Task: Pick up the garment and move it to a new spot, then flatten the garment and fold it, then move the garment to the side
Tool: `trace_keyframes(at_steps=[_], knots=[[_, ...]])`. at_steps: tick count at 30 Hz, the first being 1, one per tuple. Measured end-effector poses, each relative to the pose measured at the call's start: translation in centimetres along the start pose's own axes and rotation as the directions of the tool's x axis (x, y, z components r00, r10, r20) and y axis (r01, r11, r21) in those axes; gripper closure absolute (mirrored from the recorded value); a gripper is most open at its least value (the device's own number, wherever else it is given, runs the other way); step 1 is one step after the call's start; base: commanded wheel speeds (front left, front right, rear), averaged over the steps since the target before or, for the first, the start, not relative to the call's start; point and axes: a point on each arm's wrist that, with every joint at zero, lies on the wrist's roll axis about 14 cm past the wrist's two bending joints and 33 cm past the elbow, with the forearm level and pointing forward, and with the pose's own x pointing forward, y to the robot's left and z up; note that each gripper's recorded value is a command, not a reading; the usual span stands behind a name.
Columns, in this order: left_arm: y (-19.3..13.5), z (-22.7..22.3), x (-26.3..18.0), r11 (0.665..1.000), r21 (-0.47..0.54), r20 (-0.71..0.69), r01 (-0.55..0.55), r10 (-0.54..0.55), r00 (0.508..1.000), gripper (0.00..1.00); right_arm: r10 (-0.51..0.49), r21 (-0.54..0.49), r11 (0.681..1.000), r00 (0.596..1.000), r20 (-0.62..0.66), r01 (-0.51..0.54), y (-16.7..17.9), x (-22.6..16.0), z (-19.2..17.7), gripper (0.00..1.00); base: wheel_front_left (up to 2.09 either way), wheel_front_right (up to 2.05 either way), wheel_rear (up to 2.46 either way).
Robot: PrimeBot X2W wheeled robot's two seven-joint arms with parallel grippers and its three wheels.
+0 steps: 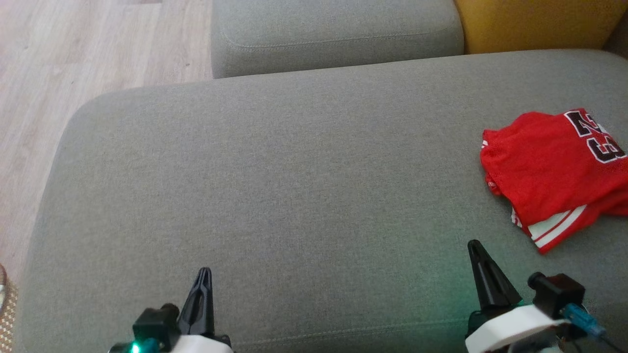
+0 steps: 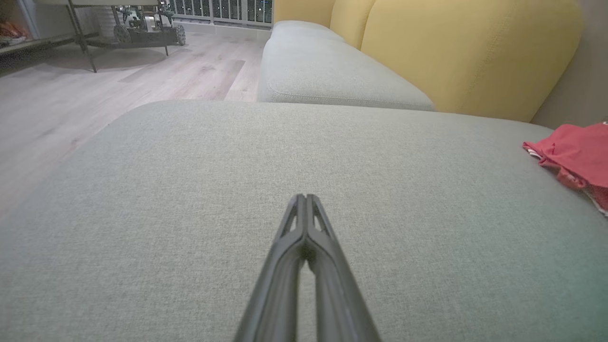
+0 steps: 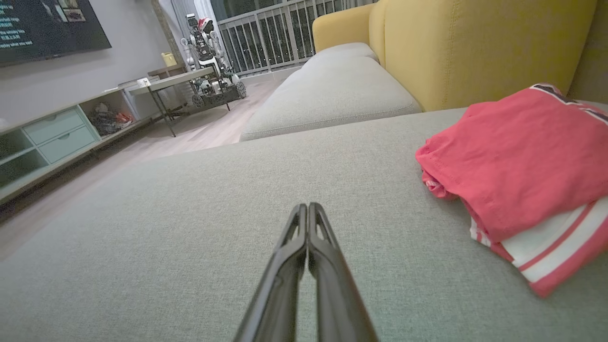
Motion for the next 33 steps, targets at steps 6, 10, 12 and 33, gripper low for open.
trace_keyframes(at_steps=[6,10,12,33], knots=[[0.3,-0.2,0.2,0.997,-0.072,-0.017,-0.011,0.01,1.0,1.0,-0.019,0.071,0.997,1.0,-0.002,0.019,-0.3,0.0,0.0,1.0,0.0,0.0,0.0],[0.6,-0.3,0.5,0.993,-0.12,-0.031,-0.021,0.017,0.999,1.0,-0.031,0.117,0.993,1.0,-0.005,0.031,-0.5,0.1,0.0,1.0,0.0,0.0,0.0],[0.8,-0.4,0.5,0.989,-0.144,-0.039,-0.027,0.021,0.999,1.0,-0.036,0.14,0.989,0.999,-0.008,0.036,-0.6,0.2,0.0,1.0,0.0,0.0,0.0],[2.2,-0.6,1.5,0.924,-0.373,-0.081,-0.08,0.054,0.995,1.0,-0.091,0.36,0.928,0.996,-0.018,0.091,-1.8,0.6,0.1,1.0,0.0,0.0,0.0]])
